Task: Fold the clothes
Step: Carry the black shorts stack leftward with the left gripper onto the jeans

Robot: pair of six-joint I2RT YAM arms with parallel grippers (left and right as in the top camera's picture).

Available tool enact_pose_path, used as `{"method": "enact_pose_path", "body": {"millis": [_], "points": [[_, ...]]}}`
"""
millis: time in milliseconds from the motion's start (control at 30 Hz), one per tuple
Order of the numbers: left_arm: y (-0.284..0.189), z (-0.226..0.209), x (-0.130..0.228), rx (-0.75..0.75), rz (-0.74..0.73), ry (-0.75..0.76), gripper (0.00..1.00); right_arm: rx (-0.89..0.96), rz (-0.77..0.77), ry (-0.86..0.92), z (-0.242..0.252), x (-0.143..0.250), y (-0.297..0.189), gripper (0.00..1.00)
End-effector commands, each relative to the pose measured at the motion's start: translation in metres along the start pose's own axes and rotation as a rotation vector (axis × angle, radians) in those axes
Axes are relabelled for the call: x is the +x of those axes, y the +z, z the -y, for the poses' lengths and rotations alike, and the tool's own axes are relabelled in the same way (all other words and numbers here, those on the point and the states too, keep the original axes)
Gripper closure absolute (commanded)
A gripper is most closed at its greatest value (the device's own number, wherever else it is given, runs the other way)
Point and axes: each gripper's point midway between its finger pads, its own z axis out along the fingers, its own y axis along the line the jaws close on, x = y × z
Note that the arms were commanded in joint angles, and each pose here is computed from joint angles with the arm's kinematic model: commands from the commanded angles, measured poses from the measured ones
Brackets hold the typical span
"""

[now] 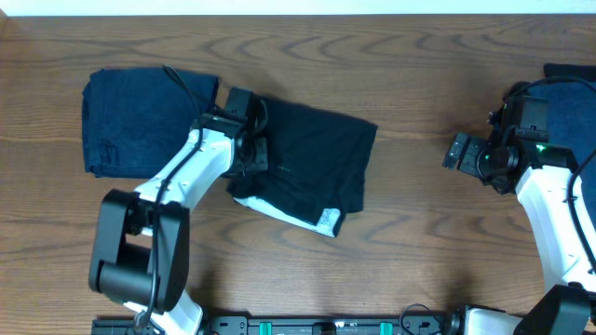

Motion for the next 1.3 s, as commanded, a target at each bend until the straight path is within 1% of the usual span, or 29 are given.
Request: {"method": "enact_pose_path", "body": {"millis": [0,100,300,500,700,767,900,1067,1167,1267], "points": [[-0.038,-0.01,-0.036,-0.075,0.16,0.034,0.94,0.013,0.016,0.003,0.003,-0.004,-0.003,0.01],[-0.057,-0.015,-0.052,-0.119,0.241,0.045,0.94,0.013,0.016,0.003,0.003,-0.004,-0.003,0.01],[-0.096,-0.042,-0.078,-0.249,0.384,-0.002,0.94,0.013,0.016,0.003,0.003,-0.004,-0.003,0.01],[-0.127,-0.073,-0.094,-0.282,0.452,-0.047,0.94,0.013,0.016,0.003,0.003,-0.004,-0.003,0.01],[-0.17,-0.114,-0.115,-0.327,0.544,-0.09,0.94,0.013,0.016,0.003,0.003,-0.004,-0.003,0.01],[-0.18,-0.128,-0.121,-0.355,0.559,-0.071,0.94,0.013,0.016,0.003,0.003,-0.004,-0.003,0.01],[-0.182,-0.152,-0.123,-0.402,0.548,-0.05,0.94,0.013,0.016,0.003,0.003,-0.004,-0.003,0.01],[-0.175,-0.191,-0.119,-0.447,0.511,-0.12,0.94,0.013,0.016,0.003,0.003,-0.004,-0.003,0.01],[-0.177,-0.217,-0.119,-0.473,0.519,-0.174,0.94,0.013,0.016,0.003,0.003,-0.004,-0.003,0.01],[-0.181,-0.233,-0.119,-0.489,0.535,-0.21,0.94,0.013,0.016,0.003,0.003,-0.004,-0.003,0.01]]}}
